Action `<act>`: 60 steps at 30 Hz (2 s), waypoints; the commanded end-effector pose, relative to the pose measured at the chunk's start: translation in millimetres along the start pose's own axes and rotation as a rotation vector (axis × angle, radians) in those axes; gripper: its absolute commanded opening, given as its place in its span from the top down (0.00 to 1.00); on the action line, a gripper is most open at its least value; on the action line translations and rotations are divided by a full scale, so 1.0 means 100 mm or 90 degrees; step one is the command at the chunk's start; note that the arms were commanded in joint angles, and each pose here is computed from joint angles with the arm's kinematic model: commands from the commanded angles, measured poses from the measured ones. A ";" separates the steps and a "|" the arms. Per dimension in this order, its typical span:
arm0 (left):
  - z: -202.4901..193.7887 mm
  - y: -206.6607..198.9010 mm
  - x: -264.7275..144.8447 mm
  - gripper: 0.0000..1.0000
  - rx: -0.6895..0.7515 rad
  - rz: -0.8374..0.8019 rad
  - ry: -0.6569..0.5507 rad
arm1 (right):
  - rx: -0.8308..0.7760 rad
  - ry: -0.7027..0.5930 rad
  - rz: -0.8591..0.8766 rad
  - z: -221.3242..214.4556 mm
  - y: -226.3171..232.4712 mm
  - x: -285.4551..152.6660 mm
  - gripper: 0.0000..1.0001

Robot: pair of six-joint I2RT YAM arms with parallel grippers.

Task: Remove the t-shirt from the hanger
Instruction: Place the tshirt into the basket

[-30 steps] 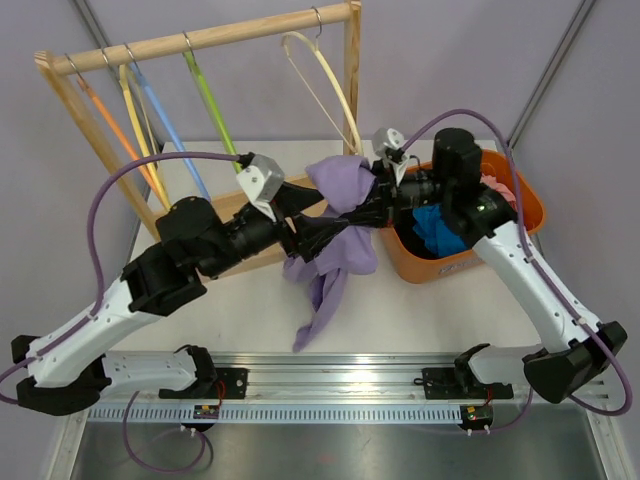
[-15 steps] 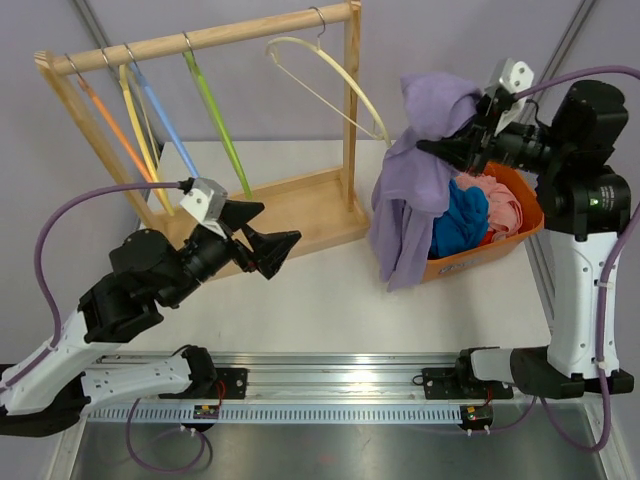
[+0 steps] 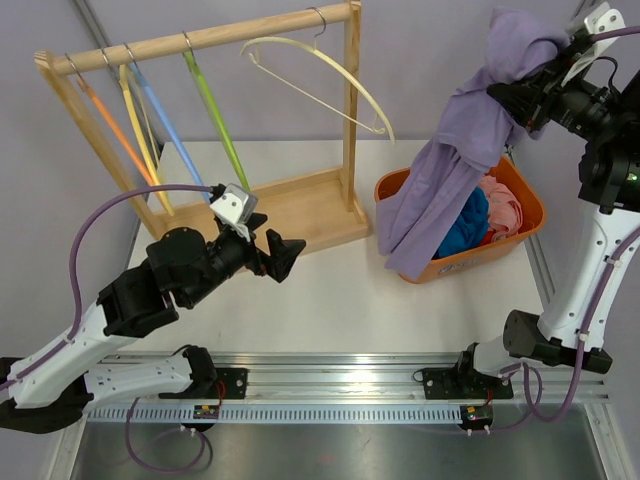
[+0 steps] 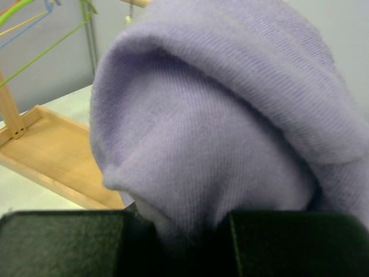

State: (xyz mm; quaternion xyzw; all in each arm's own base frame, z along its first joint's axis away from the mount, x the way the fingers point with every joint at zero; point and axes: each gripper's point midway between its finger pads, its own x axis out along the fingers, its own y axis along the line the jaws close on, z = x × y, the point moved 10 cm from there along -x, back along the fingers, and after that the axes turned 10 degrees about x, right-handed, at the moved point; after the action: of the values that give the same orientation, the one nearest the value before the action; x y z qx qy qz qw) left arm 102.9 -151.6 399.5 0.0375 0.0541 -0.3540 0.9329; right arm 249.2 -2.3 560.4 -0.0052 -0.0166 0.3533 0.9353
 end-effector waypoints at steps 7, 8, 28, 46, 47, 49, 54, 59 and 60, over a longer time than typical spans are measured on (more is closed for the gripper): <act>-0.09 0.03 0.04 0.01 0.021 0.023 0.017 | -0.015 -0.026 -0.098 0.12 -0.28 -0.16 1.00; -0.10 0.02 0.04 0.01 0.020 0.022 0.017 | -0.019 -0.024 -0.109 0.12 -0.32 -0.17 1.00; -0.23 -0.02 0.09 0.01 0.022 0.013 0.062 | 0.025 0.051 -0.148 -0.34 -0.67 -0.22 1.00; -0.33 -0.05 0.16 0.01 0.025 0.010 0.082 | 0.122 0.138 -0.124 -1.00 -0.70 -0.23 1.00; -0.33 -0.05 0.17 0.01 0.025 0.009 0.084 | 0.134 0.143 -0.119 -1.05 -0.70 -0.23 1.00; -0.34 -0.06 0.19 0.01 0.029 0.007 0.089 | 0.141 0.146 -0.113 -1.10 -0.68 -0.23 1.00; -0.35 -0.07 0.21 0.01 0.031 0.004 0.095 | 0.172 0.153 -0.085 -1.28 -0.67 -0.20 1.00; -0.36 -0.08 0.22 0.01 0.030 0.001 0.097 | 0.227 0.233 -0.055 -1.77 -0.60 -0.06 1.00; -0.35 -0.08 0.22 0.01 0.029 0.001 0.096 | 0.228 0.263 -0.031 -1.90 -0.50 0.03 1.00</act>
State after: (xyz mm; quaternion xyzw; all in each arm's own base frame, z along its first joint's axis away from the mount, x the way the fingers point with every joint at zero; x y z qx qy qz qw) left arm 111.4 -165.5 357.9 0.0981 0.1245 -0.3435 0.9257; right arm 293.4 -59.9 392.1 0.1115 0.2075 0.2843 0.9294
